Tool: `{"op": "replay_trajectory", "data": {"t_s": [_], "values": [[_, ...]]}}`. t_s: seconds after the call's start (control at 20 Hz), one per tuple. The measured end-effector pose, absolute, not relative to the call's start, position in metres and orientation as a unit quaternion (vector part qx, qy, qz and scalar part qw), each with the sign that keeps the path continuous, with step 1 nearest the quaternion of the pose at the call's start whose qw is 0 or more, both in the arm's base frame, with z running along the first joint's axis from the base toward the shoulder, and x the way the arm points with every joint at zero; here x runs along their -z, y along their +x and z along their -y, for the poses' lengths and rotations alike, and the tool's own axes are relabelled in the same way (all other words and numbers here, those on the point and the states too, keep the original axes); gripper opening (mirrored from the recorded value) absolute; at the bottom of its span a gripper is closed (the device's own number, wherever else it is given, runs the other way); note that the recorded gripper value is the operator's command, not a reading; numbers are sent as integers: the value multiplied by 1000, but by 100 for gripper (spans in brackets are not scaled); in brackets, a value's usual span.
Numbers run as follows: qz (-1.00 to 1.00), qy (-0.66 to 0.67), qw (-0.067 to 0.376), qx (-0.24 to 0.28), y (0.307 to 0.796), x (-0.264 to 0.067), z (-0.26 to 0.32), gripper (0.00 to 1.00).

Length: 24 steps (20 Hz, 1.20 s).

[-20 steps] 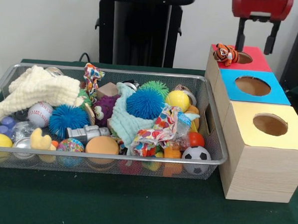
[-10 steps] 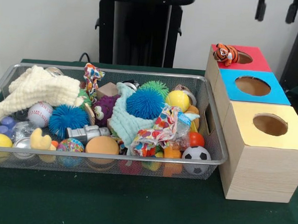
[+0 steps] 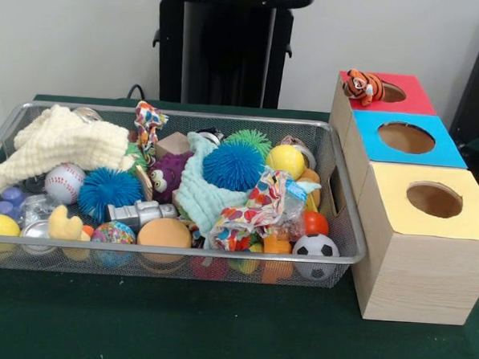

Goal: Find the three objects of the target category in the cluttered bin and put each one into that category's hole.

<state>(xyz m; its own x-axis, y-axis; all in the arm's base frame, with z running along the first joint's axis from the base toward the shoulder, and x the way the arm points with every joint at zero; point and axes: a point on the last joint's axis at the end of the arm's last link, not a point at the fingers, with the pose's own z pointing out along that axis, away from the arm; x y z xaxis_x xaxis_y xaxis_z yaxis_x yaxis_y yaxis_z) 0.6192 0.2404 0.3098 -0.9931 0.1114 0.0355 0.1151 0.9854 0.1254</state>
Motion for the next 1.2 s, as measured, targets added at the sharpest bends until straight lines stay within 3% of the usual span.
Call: {"op": "replay_trajectory", "data": {"t_s": [0.6,1.2], "values": [[994,-85,-13,72,630,-325,-213,100],[995,-95,-19,16,634,-306,-139,100]]}}
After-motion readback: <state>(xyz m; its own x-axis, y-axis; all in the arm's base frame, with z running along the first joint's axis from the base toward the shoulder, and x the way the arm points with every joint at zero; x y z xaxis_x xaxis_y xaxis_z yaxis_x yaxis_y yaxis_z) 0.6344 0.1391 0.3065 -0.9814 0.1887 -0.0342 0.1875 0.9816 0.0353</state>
